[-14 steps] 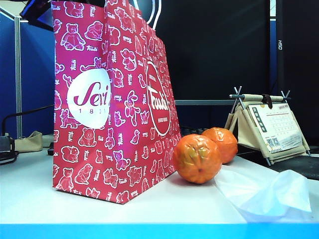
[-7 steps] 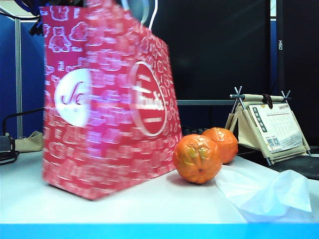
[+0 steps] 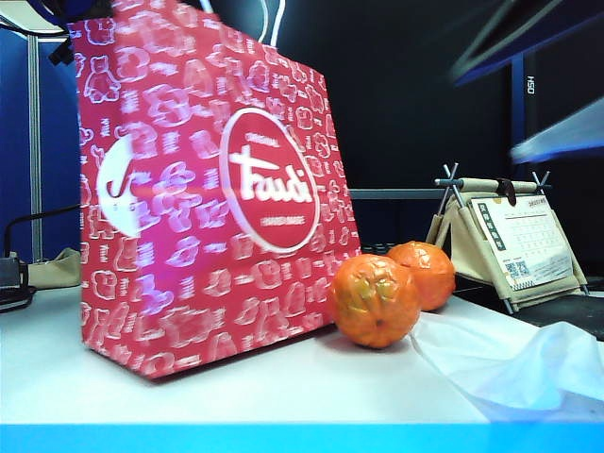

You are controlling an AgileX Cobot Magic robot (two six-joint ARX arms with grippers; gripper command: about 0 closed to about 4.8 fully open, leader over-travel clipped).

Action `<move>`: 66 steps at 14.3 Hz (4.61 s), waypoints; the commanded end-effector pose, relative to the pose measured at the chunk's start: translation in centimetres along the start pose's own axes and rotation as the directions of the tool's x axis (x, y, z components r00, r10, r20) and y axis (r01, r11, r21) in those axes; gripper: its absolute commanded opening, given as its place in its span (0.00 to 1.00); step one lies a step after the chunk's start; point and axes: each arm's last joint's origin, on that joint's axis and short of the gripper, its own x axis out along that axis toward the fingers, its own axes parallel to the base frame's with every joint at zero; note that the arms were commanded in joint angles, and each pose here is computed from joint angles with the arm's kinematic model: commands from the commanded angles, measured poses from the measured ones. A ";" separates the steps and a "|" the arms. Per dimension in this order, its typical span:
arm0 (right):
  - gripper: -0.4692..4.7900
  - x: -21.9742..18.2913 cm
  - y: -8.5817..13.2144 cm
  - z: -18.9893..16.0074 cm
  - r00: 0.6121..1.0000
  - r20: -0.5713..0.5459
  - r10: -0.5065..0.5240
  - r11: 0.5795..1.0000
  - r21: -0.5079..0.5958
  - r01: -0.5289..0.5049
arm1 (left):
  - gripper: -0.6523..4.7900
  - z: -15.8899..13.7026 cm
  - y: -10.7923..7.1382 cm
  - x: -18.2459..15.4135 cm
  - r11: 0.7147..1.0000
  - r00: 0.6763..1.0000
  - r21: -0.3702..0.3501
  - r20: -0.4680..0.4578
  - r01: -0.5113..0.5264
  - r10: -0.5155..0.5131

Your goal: Open the paper bag and put two oranges into the paper bag.

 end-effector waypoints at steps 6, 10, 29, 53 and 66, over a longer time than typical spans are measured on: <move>1.00 11.5 -2.0 0.5 0.968 -0.116 -0.225 0.961 -0.189 0.201 | 0.11 -0.6 0.0 -0.3 0.999 0.997 0.023 -0.068 -0.036 0.037; 1.00 12.1 -2.1 0.5 0.975 -0.089 -0.206 0.968 -0.164 0.190 | 0.11 -0.6 0.0 -0.3 0.999 0.997 0.029 -0.069 -0.035 0.037; 0.47 16.4 -4.1 -2.2 0.979 -0.106 -0.173 0.979 -0.131 0.158 | 0.11 -0.8 -0.2 -0.6 1.000 0.993 0.027 -0.115 -0.015 0.018; 0.08 10.9 8.4 23.2 0.956 0.151 0.252 0.891 -0.422 -0.168 | 0.11 -0.2 -0.5 -1.4 0.999 0.991 0.044 -0.134 -0.011 0.017; 0.08 13.6 11.5 23.2 0.915 0.112 0.389 0.852 -0.420 -0.311 | 0.11 -0.4 -0.6 -1.5 0.999 0.988 0.052 -0.153 -0.001 0.009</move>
